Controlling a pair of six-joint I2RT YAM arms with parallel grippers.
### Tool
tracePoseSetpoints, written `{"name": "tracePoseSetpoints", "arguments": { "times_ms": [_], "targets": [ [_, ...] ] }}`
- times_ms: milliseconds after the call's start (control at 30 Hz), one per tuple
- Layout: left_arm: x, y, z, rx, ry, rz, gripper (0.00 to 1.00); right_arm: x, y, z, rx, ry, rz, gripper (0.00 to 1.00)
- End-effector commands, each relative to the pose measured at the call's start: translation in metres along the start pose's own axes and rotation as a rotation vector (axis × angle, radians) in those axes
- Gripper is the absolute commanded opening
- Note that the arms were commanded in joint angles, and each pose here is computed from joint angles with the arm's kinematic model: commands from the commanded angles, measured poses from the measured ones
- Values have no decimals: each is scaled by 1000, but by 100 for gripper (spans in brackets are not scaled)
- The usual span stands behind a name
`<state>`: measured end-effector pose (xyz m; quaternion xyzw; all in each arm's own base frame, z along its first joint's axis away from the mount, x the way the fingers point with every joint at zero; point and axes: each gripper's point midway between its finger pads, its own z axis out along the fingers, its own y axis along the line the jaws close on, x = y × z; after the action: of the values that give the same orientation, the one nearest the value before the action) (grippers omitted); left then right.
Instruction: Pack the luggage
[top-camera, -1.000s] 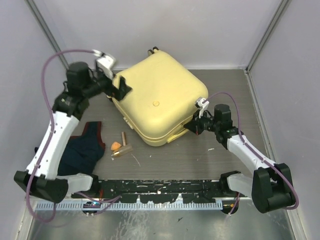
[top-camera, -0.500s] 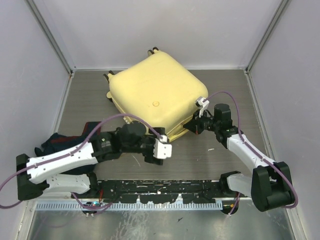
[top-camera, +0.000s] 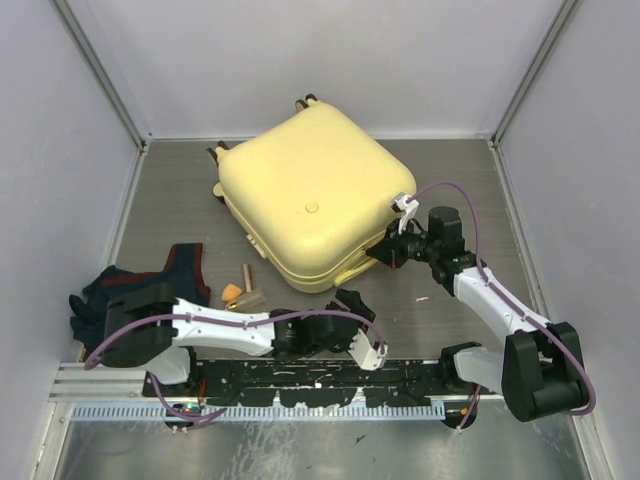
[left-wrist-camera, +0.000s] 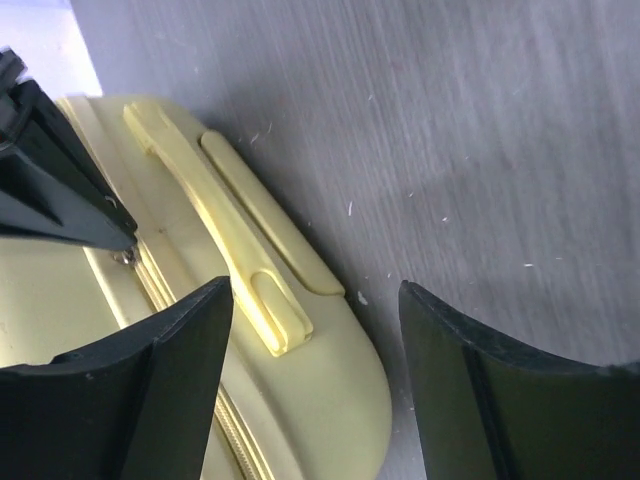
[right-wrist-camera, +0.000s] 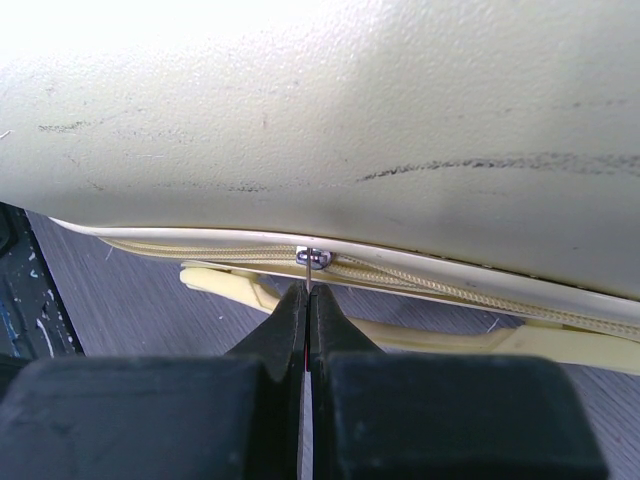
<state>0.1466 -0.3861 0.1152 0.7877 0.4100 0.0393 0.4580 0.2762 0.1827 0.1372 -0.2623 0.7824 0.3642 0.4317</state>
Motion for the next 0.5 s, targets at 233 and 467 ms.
{"name": "tracePoseSetpoints", "arguments": {
  "times_ms": [233,467],
  "targets": [
    [13,55,33,-395,137,111,67,-38,6,-1,-7,-101,-96,0],
    [44,62,51,-404,221,130,67,-40,3,-1,6,-111,-98,1]
  ]
}}
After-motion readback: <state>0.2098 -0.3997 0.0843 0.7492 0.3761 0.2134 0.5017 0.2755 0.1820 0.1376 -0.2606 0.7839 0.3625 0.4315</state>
